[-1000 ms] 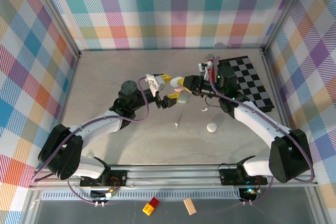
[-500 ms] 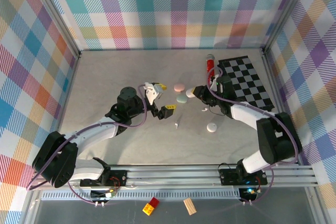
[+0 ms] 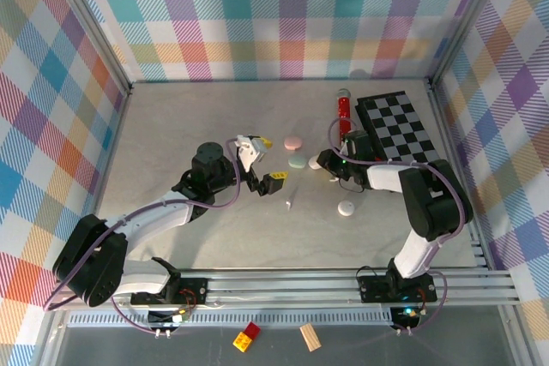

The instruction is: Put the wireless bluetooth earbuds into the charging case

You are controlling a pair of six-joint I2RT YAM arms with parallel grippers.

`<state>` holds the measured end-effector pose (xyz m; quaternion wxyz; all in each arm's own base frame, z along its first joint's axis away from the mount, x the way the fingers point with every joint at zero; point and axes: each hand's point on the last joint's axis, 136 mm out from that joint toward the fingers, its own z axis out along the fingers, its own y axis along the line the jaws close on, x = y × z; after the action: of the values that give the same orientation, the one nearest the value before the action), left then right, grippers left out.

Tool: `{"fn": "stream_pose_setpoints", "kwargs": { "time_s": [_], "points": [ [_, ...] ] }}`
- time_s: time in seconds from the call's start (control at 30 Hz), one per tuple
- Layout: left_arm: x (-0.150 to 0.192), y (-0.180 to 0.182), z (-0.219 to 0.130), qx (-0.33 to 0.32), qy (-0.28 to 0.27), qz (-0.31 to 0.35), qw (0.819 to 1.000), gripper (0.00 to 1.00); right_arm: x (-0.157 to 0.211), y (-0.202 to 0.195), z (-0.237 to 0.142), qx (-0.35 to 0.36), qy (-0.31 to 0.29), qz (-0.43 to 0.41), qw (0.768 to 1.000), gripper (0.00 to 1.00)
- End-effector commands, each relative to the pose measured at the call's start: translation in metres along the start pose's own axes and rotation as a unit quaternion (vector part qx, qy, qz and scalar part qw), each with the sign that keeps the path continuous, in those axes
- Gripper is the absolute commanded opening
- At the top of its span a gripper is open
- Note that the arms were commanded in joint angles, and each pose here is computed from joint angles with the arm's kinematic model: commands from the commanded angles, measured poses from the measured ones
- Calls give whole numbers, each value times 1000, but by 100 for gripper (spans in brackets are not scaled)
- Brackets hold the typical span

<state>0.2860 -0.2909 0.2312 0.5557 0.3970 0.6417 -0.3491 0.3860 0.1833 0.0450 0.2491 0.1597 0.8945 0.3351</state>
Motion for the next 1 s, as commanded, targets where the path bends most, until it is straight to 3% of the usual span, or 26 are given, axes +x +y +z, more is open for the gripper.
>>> {"fn": "stream_pose_setpoints", "kwargs": {
  "time_s": [0.0, 0.2, 0.37, 0.53, 0.73, 0.97],
  "points": [
    [2, 1, -5, -4, 1, 4, 1000, 100, -8, -1, 3, 0, -11, -6, 1000, 28],
    [6, 1, -3, -2, 4, 1, 1000, 100, -14, -4, -13, 32, -31, -30, 999, 57],
    [7, 2, -4, -6, 4, 0, 1000, 100, -13, -8, -42, 75, -35, -68, 994, 69],
    [8, 4, -1, -5, 5, -1, 1000, 100, 0, -29, -81, 145, -43, -75, 986, 72],
    [9, 6, 3, -1, 6, -2, 1000, 100, 34, -67, -128, 265, -2, -27, 964, 75],
    [8, 6, 6, 4, 2, -6, 1000, 100, 71, -78, -133, 296, 52, 2, 954, 74]
  ]
}}
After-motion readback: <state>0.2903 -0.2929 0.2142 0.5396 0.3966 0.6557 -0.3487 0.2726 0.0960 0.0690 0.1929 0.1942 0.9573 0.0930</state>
